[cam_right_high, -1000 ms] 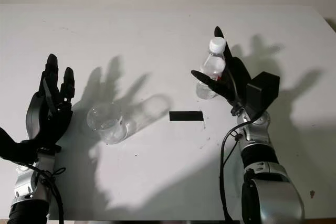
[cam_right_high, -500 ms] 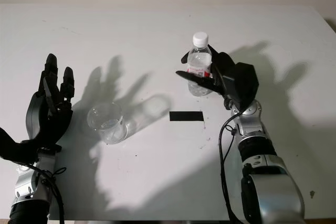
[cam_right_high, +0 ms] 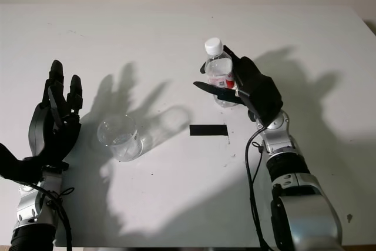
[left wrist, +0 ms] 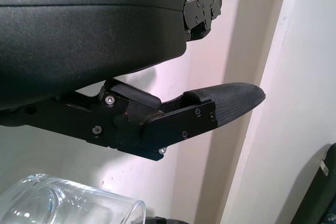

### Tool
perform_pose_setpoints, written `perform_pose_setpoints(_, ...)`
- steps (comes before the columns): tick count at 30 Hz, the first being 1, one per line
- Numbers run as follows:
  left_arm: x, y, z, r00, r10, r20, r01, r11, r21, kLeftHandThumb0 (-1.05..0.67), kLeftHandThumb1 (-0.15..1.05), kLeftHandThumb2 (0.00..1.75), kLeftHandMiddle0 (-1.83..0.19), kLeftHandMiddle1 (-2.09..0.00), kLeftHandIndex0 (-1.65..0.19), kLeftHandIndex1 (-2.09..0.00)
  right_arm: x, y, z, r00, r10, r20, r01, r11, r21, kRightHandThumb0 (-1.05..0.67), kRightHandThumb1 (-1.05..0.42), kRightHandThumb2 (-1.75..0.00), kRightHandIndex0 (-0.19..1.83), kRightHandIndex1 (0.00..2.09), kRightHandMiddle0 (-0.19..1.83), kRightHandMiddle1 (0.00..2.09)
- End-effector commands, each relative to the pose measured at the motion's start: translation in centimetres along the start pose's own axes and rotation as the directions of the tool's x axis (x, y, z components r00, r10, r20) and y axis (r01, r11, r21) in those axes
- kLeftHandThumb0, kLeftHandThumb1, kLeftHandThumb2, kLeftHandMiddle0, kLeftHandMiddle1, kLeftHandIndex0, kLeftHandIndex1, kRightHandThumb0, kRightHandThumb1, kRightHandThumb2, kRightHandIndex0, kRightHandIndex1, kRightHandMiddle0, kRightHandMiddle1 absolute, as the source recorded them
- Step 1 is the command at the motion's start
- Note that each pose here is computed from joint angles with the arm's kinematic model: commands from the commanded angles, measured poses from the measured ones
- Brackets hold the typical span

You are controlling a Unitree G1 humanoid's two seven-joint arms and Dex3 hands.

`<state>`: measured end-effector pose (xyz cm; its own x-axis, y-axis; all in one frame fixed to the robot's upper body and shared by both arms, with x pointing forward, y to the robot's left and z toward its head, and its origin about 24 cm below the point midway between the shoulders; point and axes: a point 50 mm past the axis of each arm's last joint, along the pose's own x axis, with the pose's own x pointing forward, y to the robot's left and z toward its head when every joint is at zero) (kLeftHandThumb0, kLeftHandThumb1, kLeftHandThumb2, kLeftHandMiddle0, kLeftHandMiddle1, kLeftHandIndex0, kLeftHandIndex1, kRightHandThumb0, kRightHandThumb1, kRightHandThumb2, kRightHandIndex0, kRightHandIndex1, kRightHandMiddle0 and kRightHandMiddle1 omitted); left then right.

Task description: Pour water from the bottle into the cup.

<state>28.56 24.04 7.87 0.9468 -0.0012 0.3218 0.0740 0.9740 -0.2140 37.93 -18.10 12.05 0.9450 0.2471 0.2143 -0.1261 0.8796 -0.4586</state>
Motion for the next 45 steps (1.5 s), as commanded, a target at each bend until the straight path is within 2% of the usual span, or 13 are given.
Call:
perform_pose_setpoints(1, -0.4, 0.0, -0.7, 1.0, 0.006, -0.025, -0.006, 1.0, -0.007, -0.76, 1.05, 0.7, 0.19, 0.0, 0.19, 0.0, 1.6, -0.4, 2.7, 0.994, -0.021, 0.109, 0.027, 0.998, -0.052, -0.3, -1.05, -0.42, 1.32, 2.09, 1.21, 2.09)
perform_pose_setpoints(8, -0.3, -0.1, -0.7, 1.0, 0.0, -0.025, 0.0, 1.0, -0.002, -0.76, 1.05, 0.71, 0.19, 0.0, 0.19, 0.0, 3.8, 0.8, 7.0, 0.962, 0.05, 0.269, 0.02, 0.968, -0.249, -0.3, -1.05, -0.39, 1.19, 2.09, 1.02, 2.09)
perform_pose_setpoints(12, -0.4, -0.2, -0.8, 1.0, 0.005, -0.027, -0.005, 1.0, -0.013, -0.76, 1.05, 0.71, 0.19, 0.0, 0.19, 0.0, 4.5, 2.1, 9.2, 0.923, 0.133, 0.361, 0.019, 0.921, -0.389, -0.34, -1.05, -0.35, 1.16, 2.09, 0.95, 2.09)
perform_pose_setpoints(15, -0.4, -0.3, -0.9, 1.0, 0.004, -0.028, -0.004, 1.0, -0.015, -0.76, 1.05, 0.71, 0.19, 0.0, 0.19, 0.0, 4.8, 3.3, 10.2, 0.898, 0.182, 0.4, 0.05, 0.863, -0.504, -0.38, -1.05, -0.31, 1.16, 2.09, 0.91, 2.09)
perform_pose_setpoints(21, -0.5, -0.4, -0.9, 1.0, 0.01, -0.025, -0.01, 1.0, -0.018, -0.76, 1.05, 0.71, 0.19, 0.0, 0.19, 0.0, 4.8, 5.4, 11.0, 0.841, 0.266, 0.471, 0.099, 0.781, -0.617, -0.38, -1.05, -0.23, 1.18, 2.09, 0.89, 2.09)
perform_pose_setpoints(26, -0.5, -0.5, -1.0, 1.0, 0.014, -0.022, -0.015, 0.999, -0.029, -0.76, 1.05, 0.68, 0.19, 0.0, 0.19, 0.0, 4.5, 6.7, 11.1, 0.776, 0.352, 0.524, 0.151, 0.702, -0.696, -0.39, -1.05, -0.16, 1.25, 2.09, 0.95, 2.09)
perform_pose_setpoints(30, -0.5, -0.6, -1.1, 1.0, 0.011, -0.023, -0.011, 1.0, -0.021, -0.75, 1.05, 0.69, 0.19, 0.0, 0.19, 0.0, 4.4, 7.0, 11.4, 0.726, 0.419, 0.545, 0.2, 0.63, -0.751, -0.43, -1.05, -0.21, 1.21, 2.09, 0.96, 2.09)
perform_pose_setpoints(36, -0.4, -0.7, -1.2, 1.0, 0.013, -0.021, -0.014, 1.0, -0.021, -0.76, 1.05, 0.7, 0.19, 0.0, 0.19, 0.0, 4.1, 7.3, 12.4, 0.591, 0.529, 0.609, 0.361, 0.502, -0.786, -0.46, -1.05, -0.25, 1.23, 2.09, 0.92, 2.09)
perform_pose_setpoints(41, -0.5, -0.8, -1.3, 1.0, 0.011, -0.016, -0.012, 1.0, -0.023, -0.75, 1.05, 0.7, 0.19, 0.0, 0.19, 0.0, 4.0, 7.3, 12.9, 0.505, 0.574, 0.645, 0.459, 0.454, -0.764, -0.48, -1.05, -0.3, 1.27, 2.09, 0.85, 2.09)
perform_pose_setpoints(43, -0.5, -0.8, -1.3, 1.0, 0.011, -0.014, -0.011, 1.0, -0.025, -0.76, 1.05, 0.7, 0.19, 0.0, 0.19, 0.0, 4.0, 7.3, 13.0, 0.475, 0.58, 0.662, 0.49, 0.451, -0.746, -0.48, -1.05, -0.22, 1.25, 2.09, 0.68, 2.09)
perform_pose_setpoints(45, -0.5, -0.9, -1.4, 1.0, 0.014, -0.012, -0.015, 1.0, -0.028, -0.75, 1.05, 0.7, 0.19, 0.0, 0.19, 0.0, 4.0, 7.3, 13.3, 0.446, 0.59, 0.673, 0.51, 0.451, -0.733, -0.47, -1.05, -0.16, 1.24, 2.09, 0.63, 2.09)
